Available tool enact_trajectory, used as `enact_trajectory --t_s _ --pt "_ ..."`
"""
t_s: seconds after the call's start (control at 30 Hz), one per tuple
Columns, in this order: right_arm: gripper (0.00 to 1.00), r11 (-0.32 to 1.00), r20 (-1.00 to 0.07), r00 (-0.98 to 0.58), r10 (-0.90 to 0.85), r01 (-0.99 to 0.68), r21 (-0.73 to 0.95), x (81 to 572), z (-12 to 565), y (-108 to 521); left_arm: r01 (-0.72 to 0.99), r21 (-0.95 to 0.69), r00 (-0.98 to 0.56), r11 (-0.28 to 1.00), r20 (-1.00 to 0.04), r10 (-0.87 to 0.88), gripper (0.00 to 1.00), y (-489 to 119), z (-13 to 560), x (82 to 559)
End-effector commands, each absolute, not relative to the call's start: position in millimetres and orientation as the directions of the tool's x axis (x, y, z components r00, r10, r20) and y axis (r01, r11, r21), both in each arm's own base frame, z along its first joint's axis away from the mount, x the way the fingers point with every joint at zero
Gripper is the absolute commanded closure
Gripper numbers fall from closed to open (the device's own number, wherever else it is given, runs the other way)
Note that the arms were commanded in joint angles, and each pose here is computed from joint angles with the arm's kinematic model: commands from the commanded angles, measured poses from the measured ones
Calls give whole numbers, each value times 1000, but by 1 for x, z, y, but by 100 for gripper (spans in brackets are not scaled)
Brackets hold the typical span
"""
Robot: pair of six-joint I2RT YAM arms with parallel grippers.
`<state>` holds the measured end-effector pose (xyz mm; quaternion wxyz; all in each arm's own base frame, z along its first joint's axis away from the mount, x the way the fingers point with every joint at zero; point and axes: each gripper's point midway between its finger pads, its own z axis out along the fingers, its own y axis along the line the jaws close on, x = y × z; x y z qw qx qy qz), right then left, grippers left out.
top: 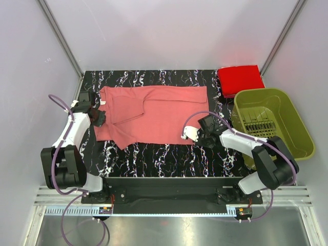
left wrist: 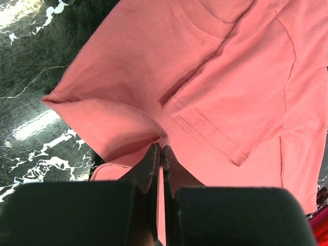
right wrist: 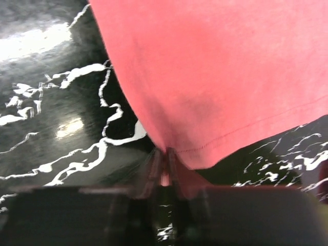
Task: Fold and stack the t-shirts
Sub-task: Fold the tshirt
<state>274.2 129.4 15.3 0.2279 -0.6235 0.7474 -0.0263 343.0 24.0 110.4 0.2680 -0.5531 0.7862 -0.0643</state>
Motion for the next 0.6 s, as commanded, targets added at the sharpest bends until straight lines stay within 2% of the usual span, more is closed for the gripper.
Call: enact_trajectory --t_s 0.0,0.03,0.23,0.53,0.57 --pt "97 233 -313 -117 -943 -902 -363 289 20 134 -814 -426 -212 395 -415 -885 100 33 132 359" --pt "100 235 -301 -121 -946 -897 -376 291 21 132 -816 -423 -194 393 -440 -877 100 40 138 361" --pt "100 267 -340 -119 -933 -861 -432 311 48 133 -819 -427 -122 383 -522 -844 100 59 167 377" --pt "100 263 -334 -105 -937 -839 -475 368 71 125 -839 -428 -72 337 -527 -847 100 70 182 421" --pt "100 268 -359 -90 -929 -833 -485 381 81 129 -842 -424 -71 334 -526 -848 100 70 181 424"
